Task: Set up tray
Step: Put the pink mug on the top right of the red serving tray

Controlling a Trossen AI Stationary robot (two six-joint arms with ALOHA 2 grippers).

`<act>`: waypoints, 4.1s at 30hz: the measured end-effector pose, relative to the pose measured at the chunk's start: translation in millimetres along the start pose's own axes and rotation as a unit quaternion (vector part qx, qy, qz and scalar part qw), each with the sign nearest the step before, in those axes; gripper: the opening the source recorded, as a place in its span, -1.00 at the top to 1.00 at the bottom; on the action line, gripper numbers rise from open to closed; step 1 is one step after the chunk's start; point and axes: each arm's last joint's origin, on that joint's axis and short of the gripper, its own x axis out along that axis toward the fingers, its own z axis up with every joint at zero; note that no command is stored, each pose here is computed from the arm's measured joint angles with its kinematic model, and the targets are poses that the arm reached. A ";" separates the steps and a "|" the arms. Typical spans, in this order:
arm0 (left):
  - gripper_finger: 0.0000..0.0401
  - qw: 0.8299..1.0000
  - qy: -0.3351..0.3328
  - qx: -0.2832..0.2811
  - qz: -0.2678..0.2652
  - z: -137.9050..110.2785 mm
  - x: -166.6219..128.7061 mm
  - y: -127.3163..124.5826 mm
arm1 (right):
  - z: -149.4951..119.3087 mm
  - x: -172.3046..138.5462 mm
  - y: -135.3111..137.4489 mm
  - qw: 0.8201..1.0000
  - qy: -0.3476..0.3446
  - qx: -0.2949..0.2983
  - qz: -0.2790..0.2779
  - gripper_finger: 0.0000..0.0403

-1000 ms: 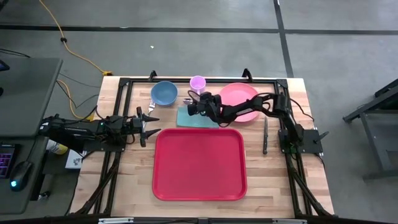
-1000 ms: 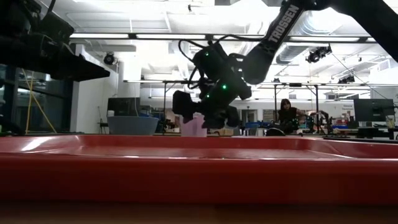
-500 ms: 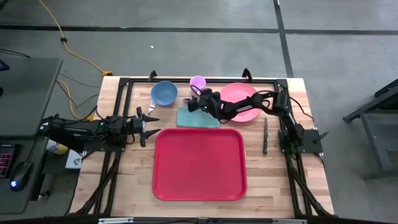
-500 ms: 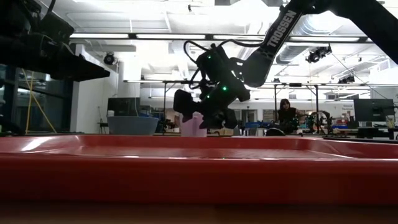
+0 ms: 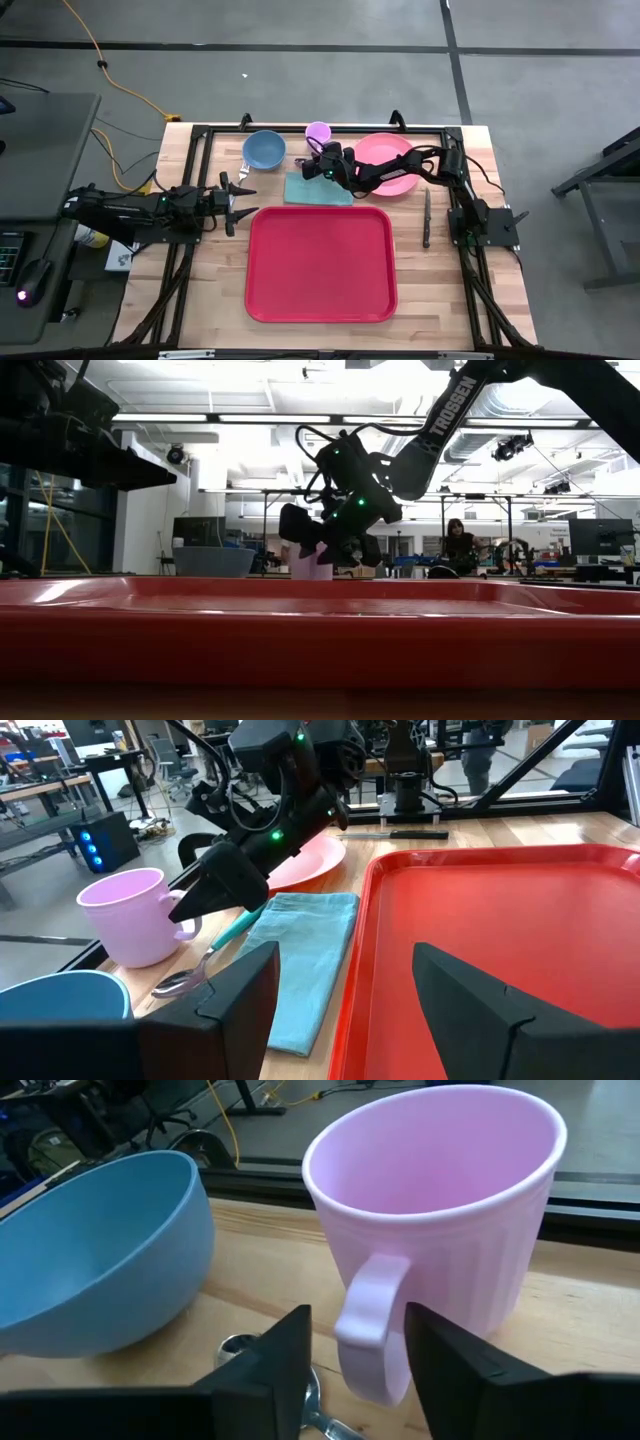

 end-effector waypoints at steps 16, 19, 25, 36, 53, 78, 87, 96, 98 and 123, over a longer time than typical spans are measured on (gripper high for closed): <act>-0.31 1.000 0.000 0.000 0.000 0.0 0.0 0.0 | 0.4 -0.1 0.0 1.000 -0.002 0.002 -0.002 0.90; -0.31 1.000 0.000 0.000 0.000 0.0 0.0 0.0 | 0.6 -0.2 0.0 1.000 -0.003 0.002 -0.003 0.90; -0.31 1.000 0.000 0.000 0.000 0.0 0.0 0.0 | 0.1 -0.5 0.4 1.000 0.001 0.001 0.000 0.90; -0.31 1.000 0.000 0.000 0.000 0.0 0.0 0.0 | 6.5 -18.8 20.3 0.998 -0.003 -0.037 0.043 0.99; -0.31 1.000 0.000 0.002 0.003 0.0 0.0 0.2 | 47.3 -55.8 47.7 0.972 0.026 -0.064 0.225 0.99; -0.31 1.000 0.000 0.004 0.006 0.0 0.0 0.4 | 11.3 -273.3 106.9 0.939 0.174 -0.108 0.275 1.00; -0.31 1.000 0.000 0.004 0.006 0.0 0.0 0.3 | -21.8 -316.0 81.3 0.985 0.118 -0.075 0.102 1.00; -0.31 1.000 0.000 0.004 0.006 0.0 0.0 0.4 | -54.9 -268.6 91.8 0.992 0.094 -0.059 0.066 1.00; -0.31 1.000 0.000 0.004 0.006 0.0 0.0 0.4 | -66.1 -256.4 93.3 0.993 0.092 -0.054 0.059 1.00; -0.31 1.000 0.000 0.004 0.004 0.0 0.0 0.2 | -96.0 -197.7 82.6 0.997 0.072 -0.029 -0.008 1.00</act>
